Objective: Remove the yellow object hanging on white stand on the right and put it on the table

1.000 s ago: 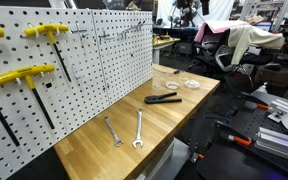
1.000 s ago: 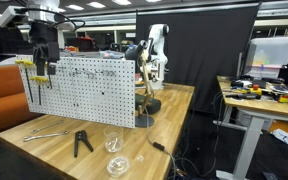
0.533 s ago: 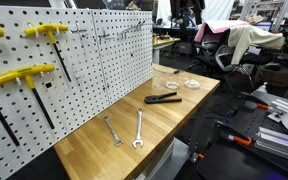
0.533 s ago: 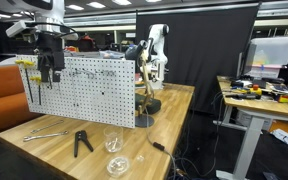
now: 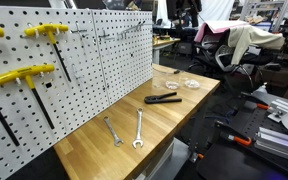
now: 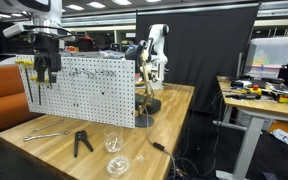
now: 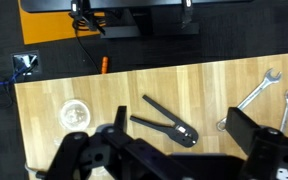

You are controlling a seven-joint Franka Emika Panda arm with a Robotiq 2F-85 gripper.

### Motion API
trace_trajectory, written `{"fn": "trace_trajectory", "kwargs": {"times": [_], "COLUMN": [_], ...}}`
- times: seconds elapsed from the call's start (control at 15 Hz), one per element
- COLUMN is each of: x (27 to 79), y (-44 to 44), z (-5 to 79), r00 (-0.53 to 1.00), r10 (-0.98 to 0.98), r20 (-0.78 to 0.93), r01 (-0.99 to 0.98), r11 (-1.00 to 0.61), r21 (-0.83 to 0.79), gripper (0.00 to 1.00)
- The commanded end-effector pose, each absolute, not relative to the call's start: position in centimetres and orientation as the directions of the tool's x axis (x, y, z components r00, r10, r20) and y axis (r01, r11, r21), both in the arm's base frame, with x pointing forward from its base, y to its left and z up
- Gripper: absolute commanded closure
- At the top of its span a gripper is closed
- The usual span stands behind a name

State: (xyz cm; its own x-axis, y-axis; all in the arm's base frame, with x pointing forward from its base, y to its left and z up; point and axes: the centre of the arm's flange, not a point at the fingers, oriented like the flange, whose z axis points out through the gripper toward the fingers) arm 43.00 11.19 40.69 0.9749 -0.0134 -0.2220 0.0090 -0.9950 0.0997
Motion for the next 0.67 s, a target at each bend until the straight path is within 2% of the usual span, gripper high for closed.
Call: {"fn": "trace_trajectory", "kwargs": {"times": [0.0, 0.4, 0.6], "x": [43.8, 44.1, 43.1], "y": [15.2, 23.5, 23.3], "z": [40.6, 42.5, 42.1], "r00": [0.981, 0.972, 0.975], "r10": [0.074, 0.233, 0.217], "r20": [-0.177, -0.017, -0.044], "r01": [0.081, 0.233, 0.219], "r11": [-0.996, -0.971, -0.975], "r21": [0.032, 0.044, 0.033], "gripper": [0.0, 0.0, 0.0]}}
